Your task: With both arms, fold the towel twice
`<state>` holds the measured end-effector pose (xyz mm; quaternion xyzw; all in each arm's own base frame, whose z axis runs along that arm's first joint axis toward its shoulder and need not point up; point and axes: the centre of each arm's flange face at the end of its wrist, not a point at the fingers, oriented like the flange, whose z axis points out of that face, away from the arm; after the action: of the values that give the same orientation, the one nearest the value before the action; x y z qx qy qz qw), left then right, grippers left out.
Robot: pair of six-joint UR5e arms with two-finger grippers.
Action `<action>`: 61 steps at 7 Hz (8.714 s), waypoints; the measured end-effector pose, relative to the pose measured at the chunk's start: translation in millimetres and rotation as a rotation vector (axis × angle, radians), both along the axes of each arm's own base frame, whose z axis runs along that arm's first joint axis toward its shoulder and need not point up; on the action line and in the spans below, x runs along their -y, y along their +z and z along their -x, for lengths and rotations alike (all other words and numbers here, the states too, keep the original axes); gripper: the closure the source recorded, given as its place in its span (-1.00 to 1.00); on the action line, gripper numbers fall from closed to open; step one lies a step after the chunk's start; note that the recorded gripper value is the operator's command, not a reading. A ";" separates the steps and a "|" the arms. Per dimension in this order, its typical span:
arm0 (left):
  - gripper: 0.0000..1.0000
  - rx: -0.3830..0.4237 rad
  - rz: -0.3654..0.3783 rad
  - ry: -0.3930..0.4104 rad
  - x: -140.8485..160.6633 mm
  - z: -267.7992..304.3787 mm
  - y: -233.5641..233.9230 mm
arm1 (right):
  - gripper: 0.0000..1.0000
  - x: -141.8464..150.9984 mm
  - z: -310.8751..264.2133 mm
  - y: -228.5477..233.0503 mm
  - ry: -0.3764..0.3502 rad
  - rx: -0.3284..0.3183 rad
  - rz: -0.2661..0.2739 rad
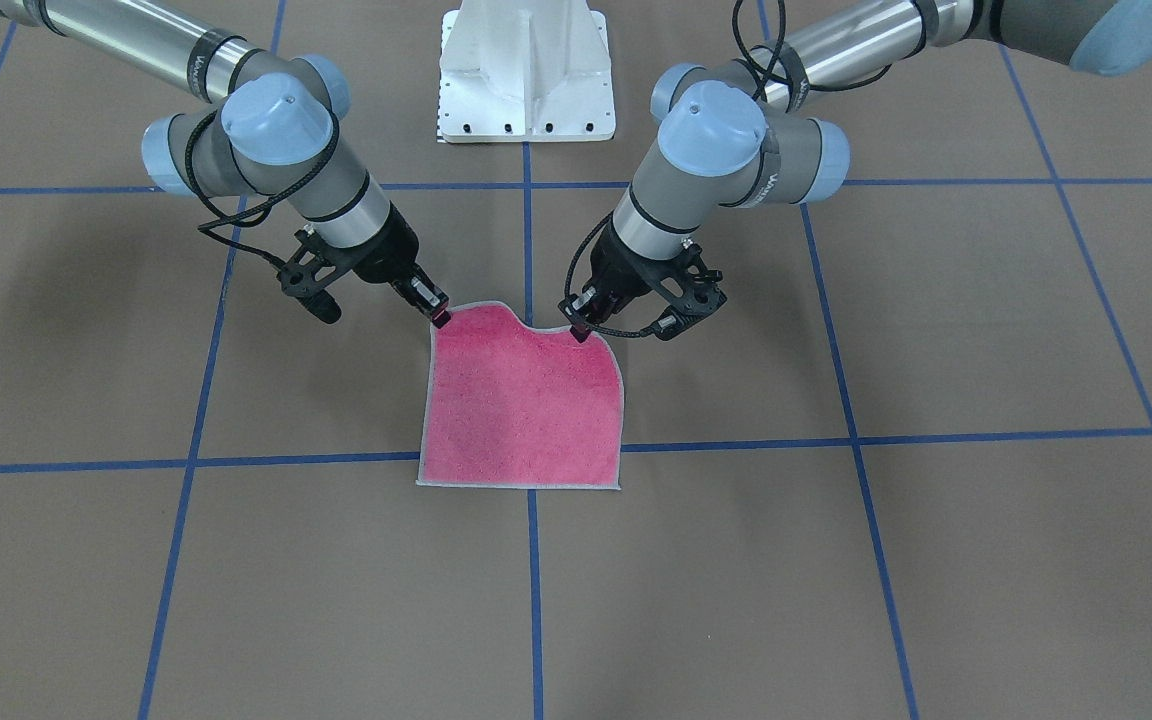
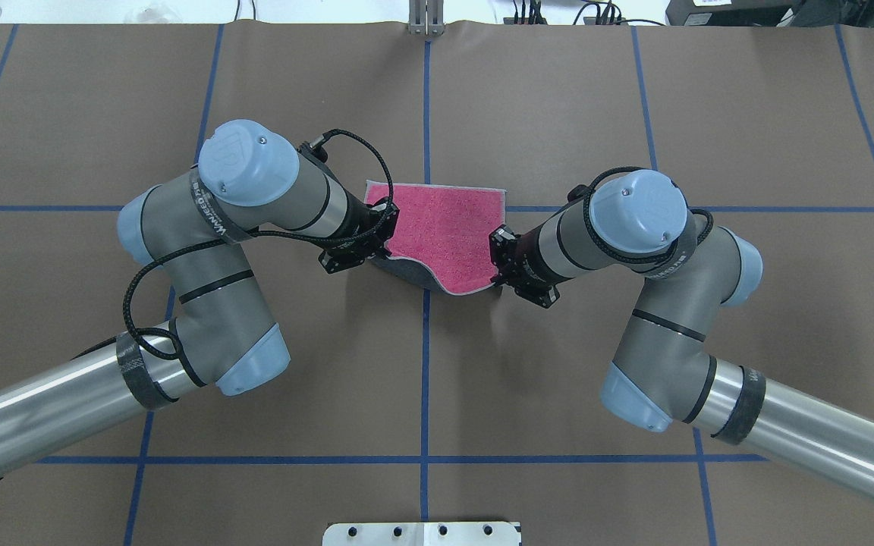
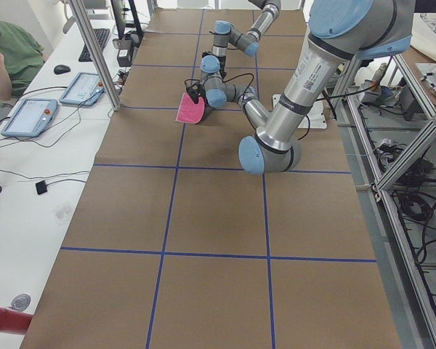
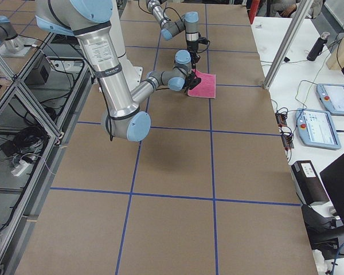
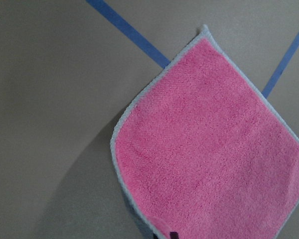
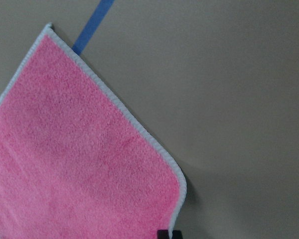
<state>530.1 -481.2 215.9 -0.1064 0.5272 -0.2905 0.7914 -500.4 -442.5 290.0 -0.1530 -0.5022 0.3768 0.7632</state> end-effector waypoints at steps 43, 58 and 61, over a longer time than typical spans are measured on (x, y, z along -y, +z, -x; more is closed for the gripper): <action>-1.00 0.041 -0.058 0.006 183.4 176.4 87.1 | -0.14 79.2 45.6 3.9 -0.151 -0.227 -0.229; -1.00 0.048 -0.060 -0.003 183.8 174.5 87.6 | 1.00 -8.9 0.3 -38.1 -0.323 -0.046 -0.197; -1.00 0.053 -0.054 -0.004 184.5 175.2 92.7 | 1.00 -74.9 56.2 -99.2 -0.434 0.038 -0.244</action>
<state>354.9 -665.7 308.6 -0.0762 0.5139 -0.2805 0.8071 -556.5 -367.6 190.9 -0.1711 -0.5136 0.1376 0.8295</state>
